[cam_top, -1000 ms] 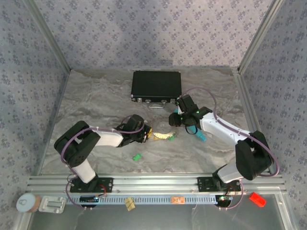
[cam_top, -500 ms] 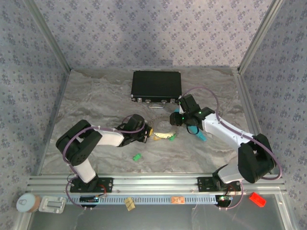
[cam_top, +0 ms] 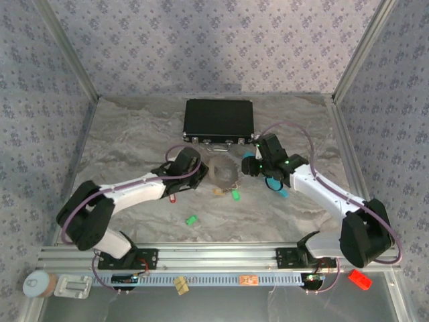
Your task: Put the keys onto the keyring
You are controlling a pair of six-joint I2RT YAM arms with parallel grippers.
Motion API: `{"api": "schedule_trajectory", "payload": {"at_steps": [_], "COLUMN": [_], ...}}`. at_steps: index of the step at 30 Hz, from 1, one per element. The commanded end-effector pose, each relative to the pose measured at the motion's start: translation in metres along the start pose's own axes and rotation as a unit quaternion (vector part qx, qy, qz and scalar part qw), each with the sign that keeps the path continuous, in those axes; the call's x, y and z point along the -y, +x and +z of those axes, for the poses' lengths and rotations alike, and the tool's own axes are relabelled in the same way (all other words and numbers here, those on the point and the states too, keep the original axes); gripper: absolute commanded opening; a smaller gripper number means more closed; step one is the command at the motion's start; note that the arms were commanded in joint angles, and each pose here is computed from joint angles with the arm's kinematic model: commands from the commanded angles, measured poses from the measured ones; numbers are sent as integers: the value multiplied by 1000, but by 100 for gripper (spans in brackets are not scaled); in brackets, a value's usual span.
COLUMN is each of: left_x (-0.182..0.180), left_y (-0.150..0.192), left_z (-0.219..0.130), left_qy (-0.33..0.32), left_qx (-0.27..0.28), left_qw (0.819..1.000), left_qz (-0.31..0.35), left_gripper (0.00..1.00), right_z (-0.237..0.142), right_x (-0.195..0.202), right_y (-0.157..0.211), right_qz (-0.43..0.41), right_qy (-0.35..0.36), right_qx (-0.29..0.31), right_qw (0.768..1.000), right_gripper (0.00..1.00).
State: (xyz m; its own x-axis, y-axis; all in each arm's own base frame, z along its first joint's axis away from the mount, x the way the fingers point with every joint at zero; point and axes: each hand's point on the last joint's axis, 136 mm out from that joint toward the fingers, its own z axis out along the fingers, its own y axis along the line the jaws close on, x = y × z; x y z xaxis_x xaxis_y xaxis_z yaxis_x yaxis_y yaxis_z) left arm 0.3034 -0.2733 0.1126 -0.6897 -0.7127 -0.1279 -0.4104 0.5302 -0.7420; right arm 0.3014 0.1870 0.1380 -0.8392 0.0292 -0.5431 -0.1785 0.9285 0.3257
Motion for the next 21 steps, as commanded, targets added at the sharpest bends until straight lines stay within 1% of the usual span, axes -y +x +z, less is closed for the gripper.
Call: {"api": "schedule_trajectory", "payload": {"at_steps": [1, 6, 10, 13, 15, 16, 19, 21], "left_x": [15, 52, 86, 110, 122, 124, 125, 123], "left_y": [-21, -27, -25, -18, -9, -6, 2, 7], "left_z": [-26, -42, -51, -55, -55, -54, -49, -47], "left_qy": [-26, -3, 29, 59, 83, 89, 101, 113], "left_qx": [51, 62, 61, 51, 37, 34, 24, 25], "left_qw": [989, 967, 935, 899, 868, 855, 808, 779], "left_qz": [139, 248, 348, 430, 489, 510, 579, 617], "left_gripper": [0, 0, 0, 0, 0, 0, 0, 0], "right_z": [-7, -15, -26, -33, -38, -41, -48, -56], "right_x": [3, 6, 13, 20, 25, 27, 30, 28], "right_y": [-6, -12, -19, -24, -28, -30, -35, -39], "right_qz": [3, 5, 9, 15, 20, 22, 16, 4], "right_qy": [3, 2, 4, 6, 5, 3, -5, -13], "right_qx": [20, 32, 48, 61, 72, 78, 99, 123], "right_qw": [1000, 999, 999, 998, 997, 997, 995, 992], "right_gripper": [39, 39, 38, 37, 36, 36, 35, 36]}}
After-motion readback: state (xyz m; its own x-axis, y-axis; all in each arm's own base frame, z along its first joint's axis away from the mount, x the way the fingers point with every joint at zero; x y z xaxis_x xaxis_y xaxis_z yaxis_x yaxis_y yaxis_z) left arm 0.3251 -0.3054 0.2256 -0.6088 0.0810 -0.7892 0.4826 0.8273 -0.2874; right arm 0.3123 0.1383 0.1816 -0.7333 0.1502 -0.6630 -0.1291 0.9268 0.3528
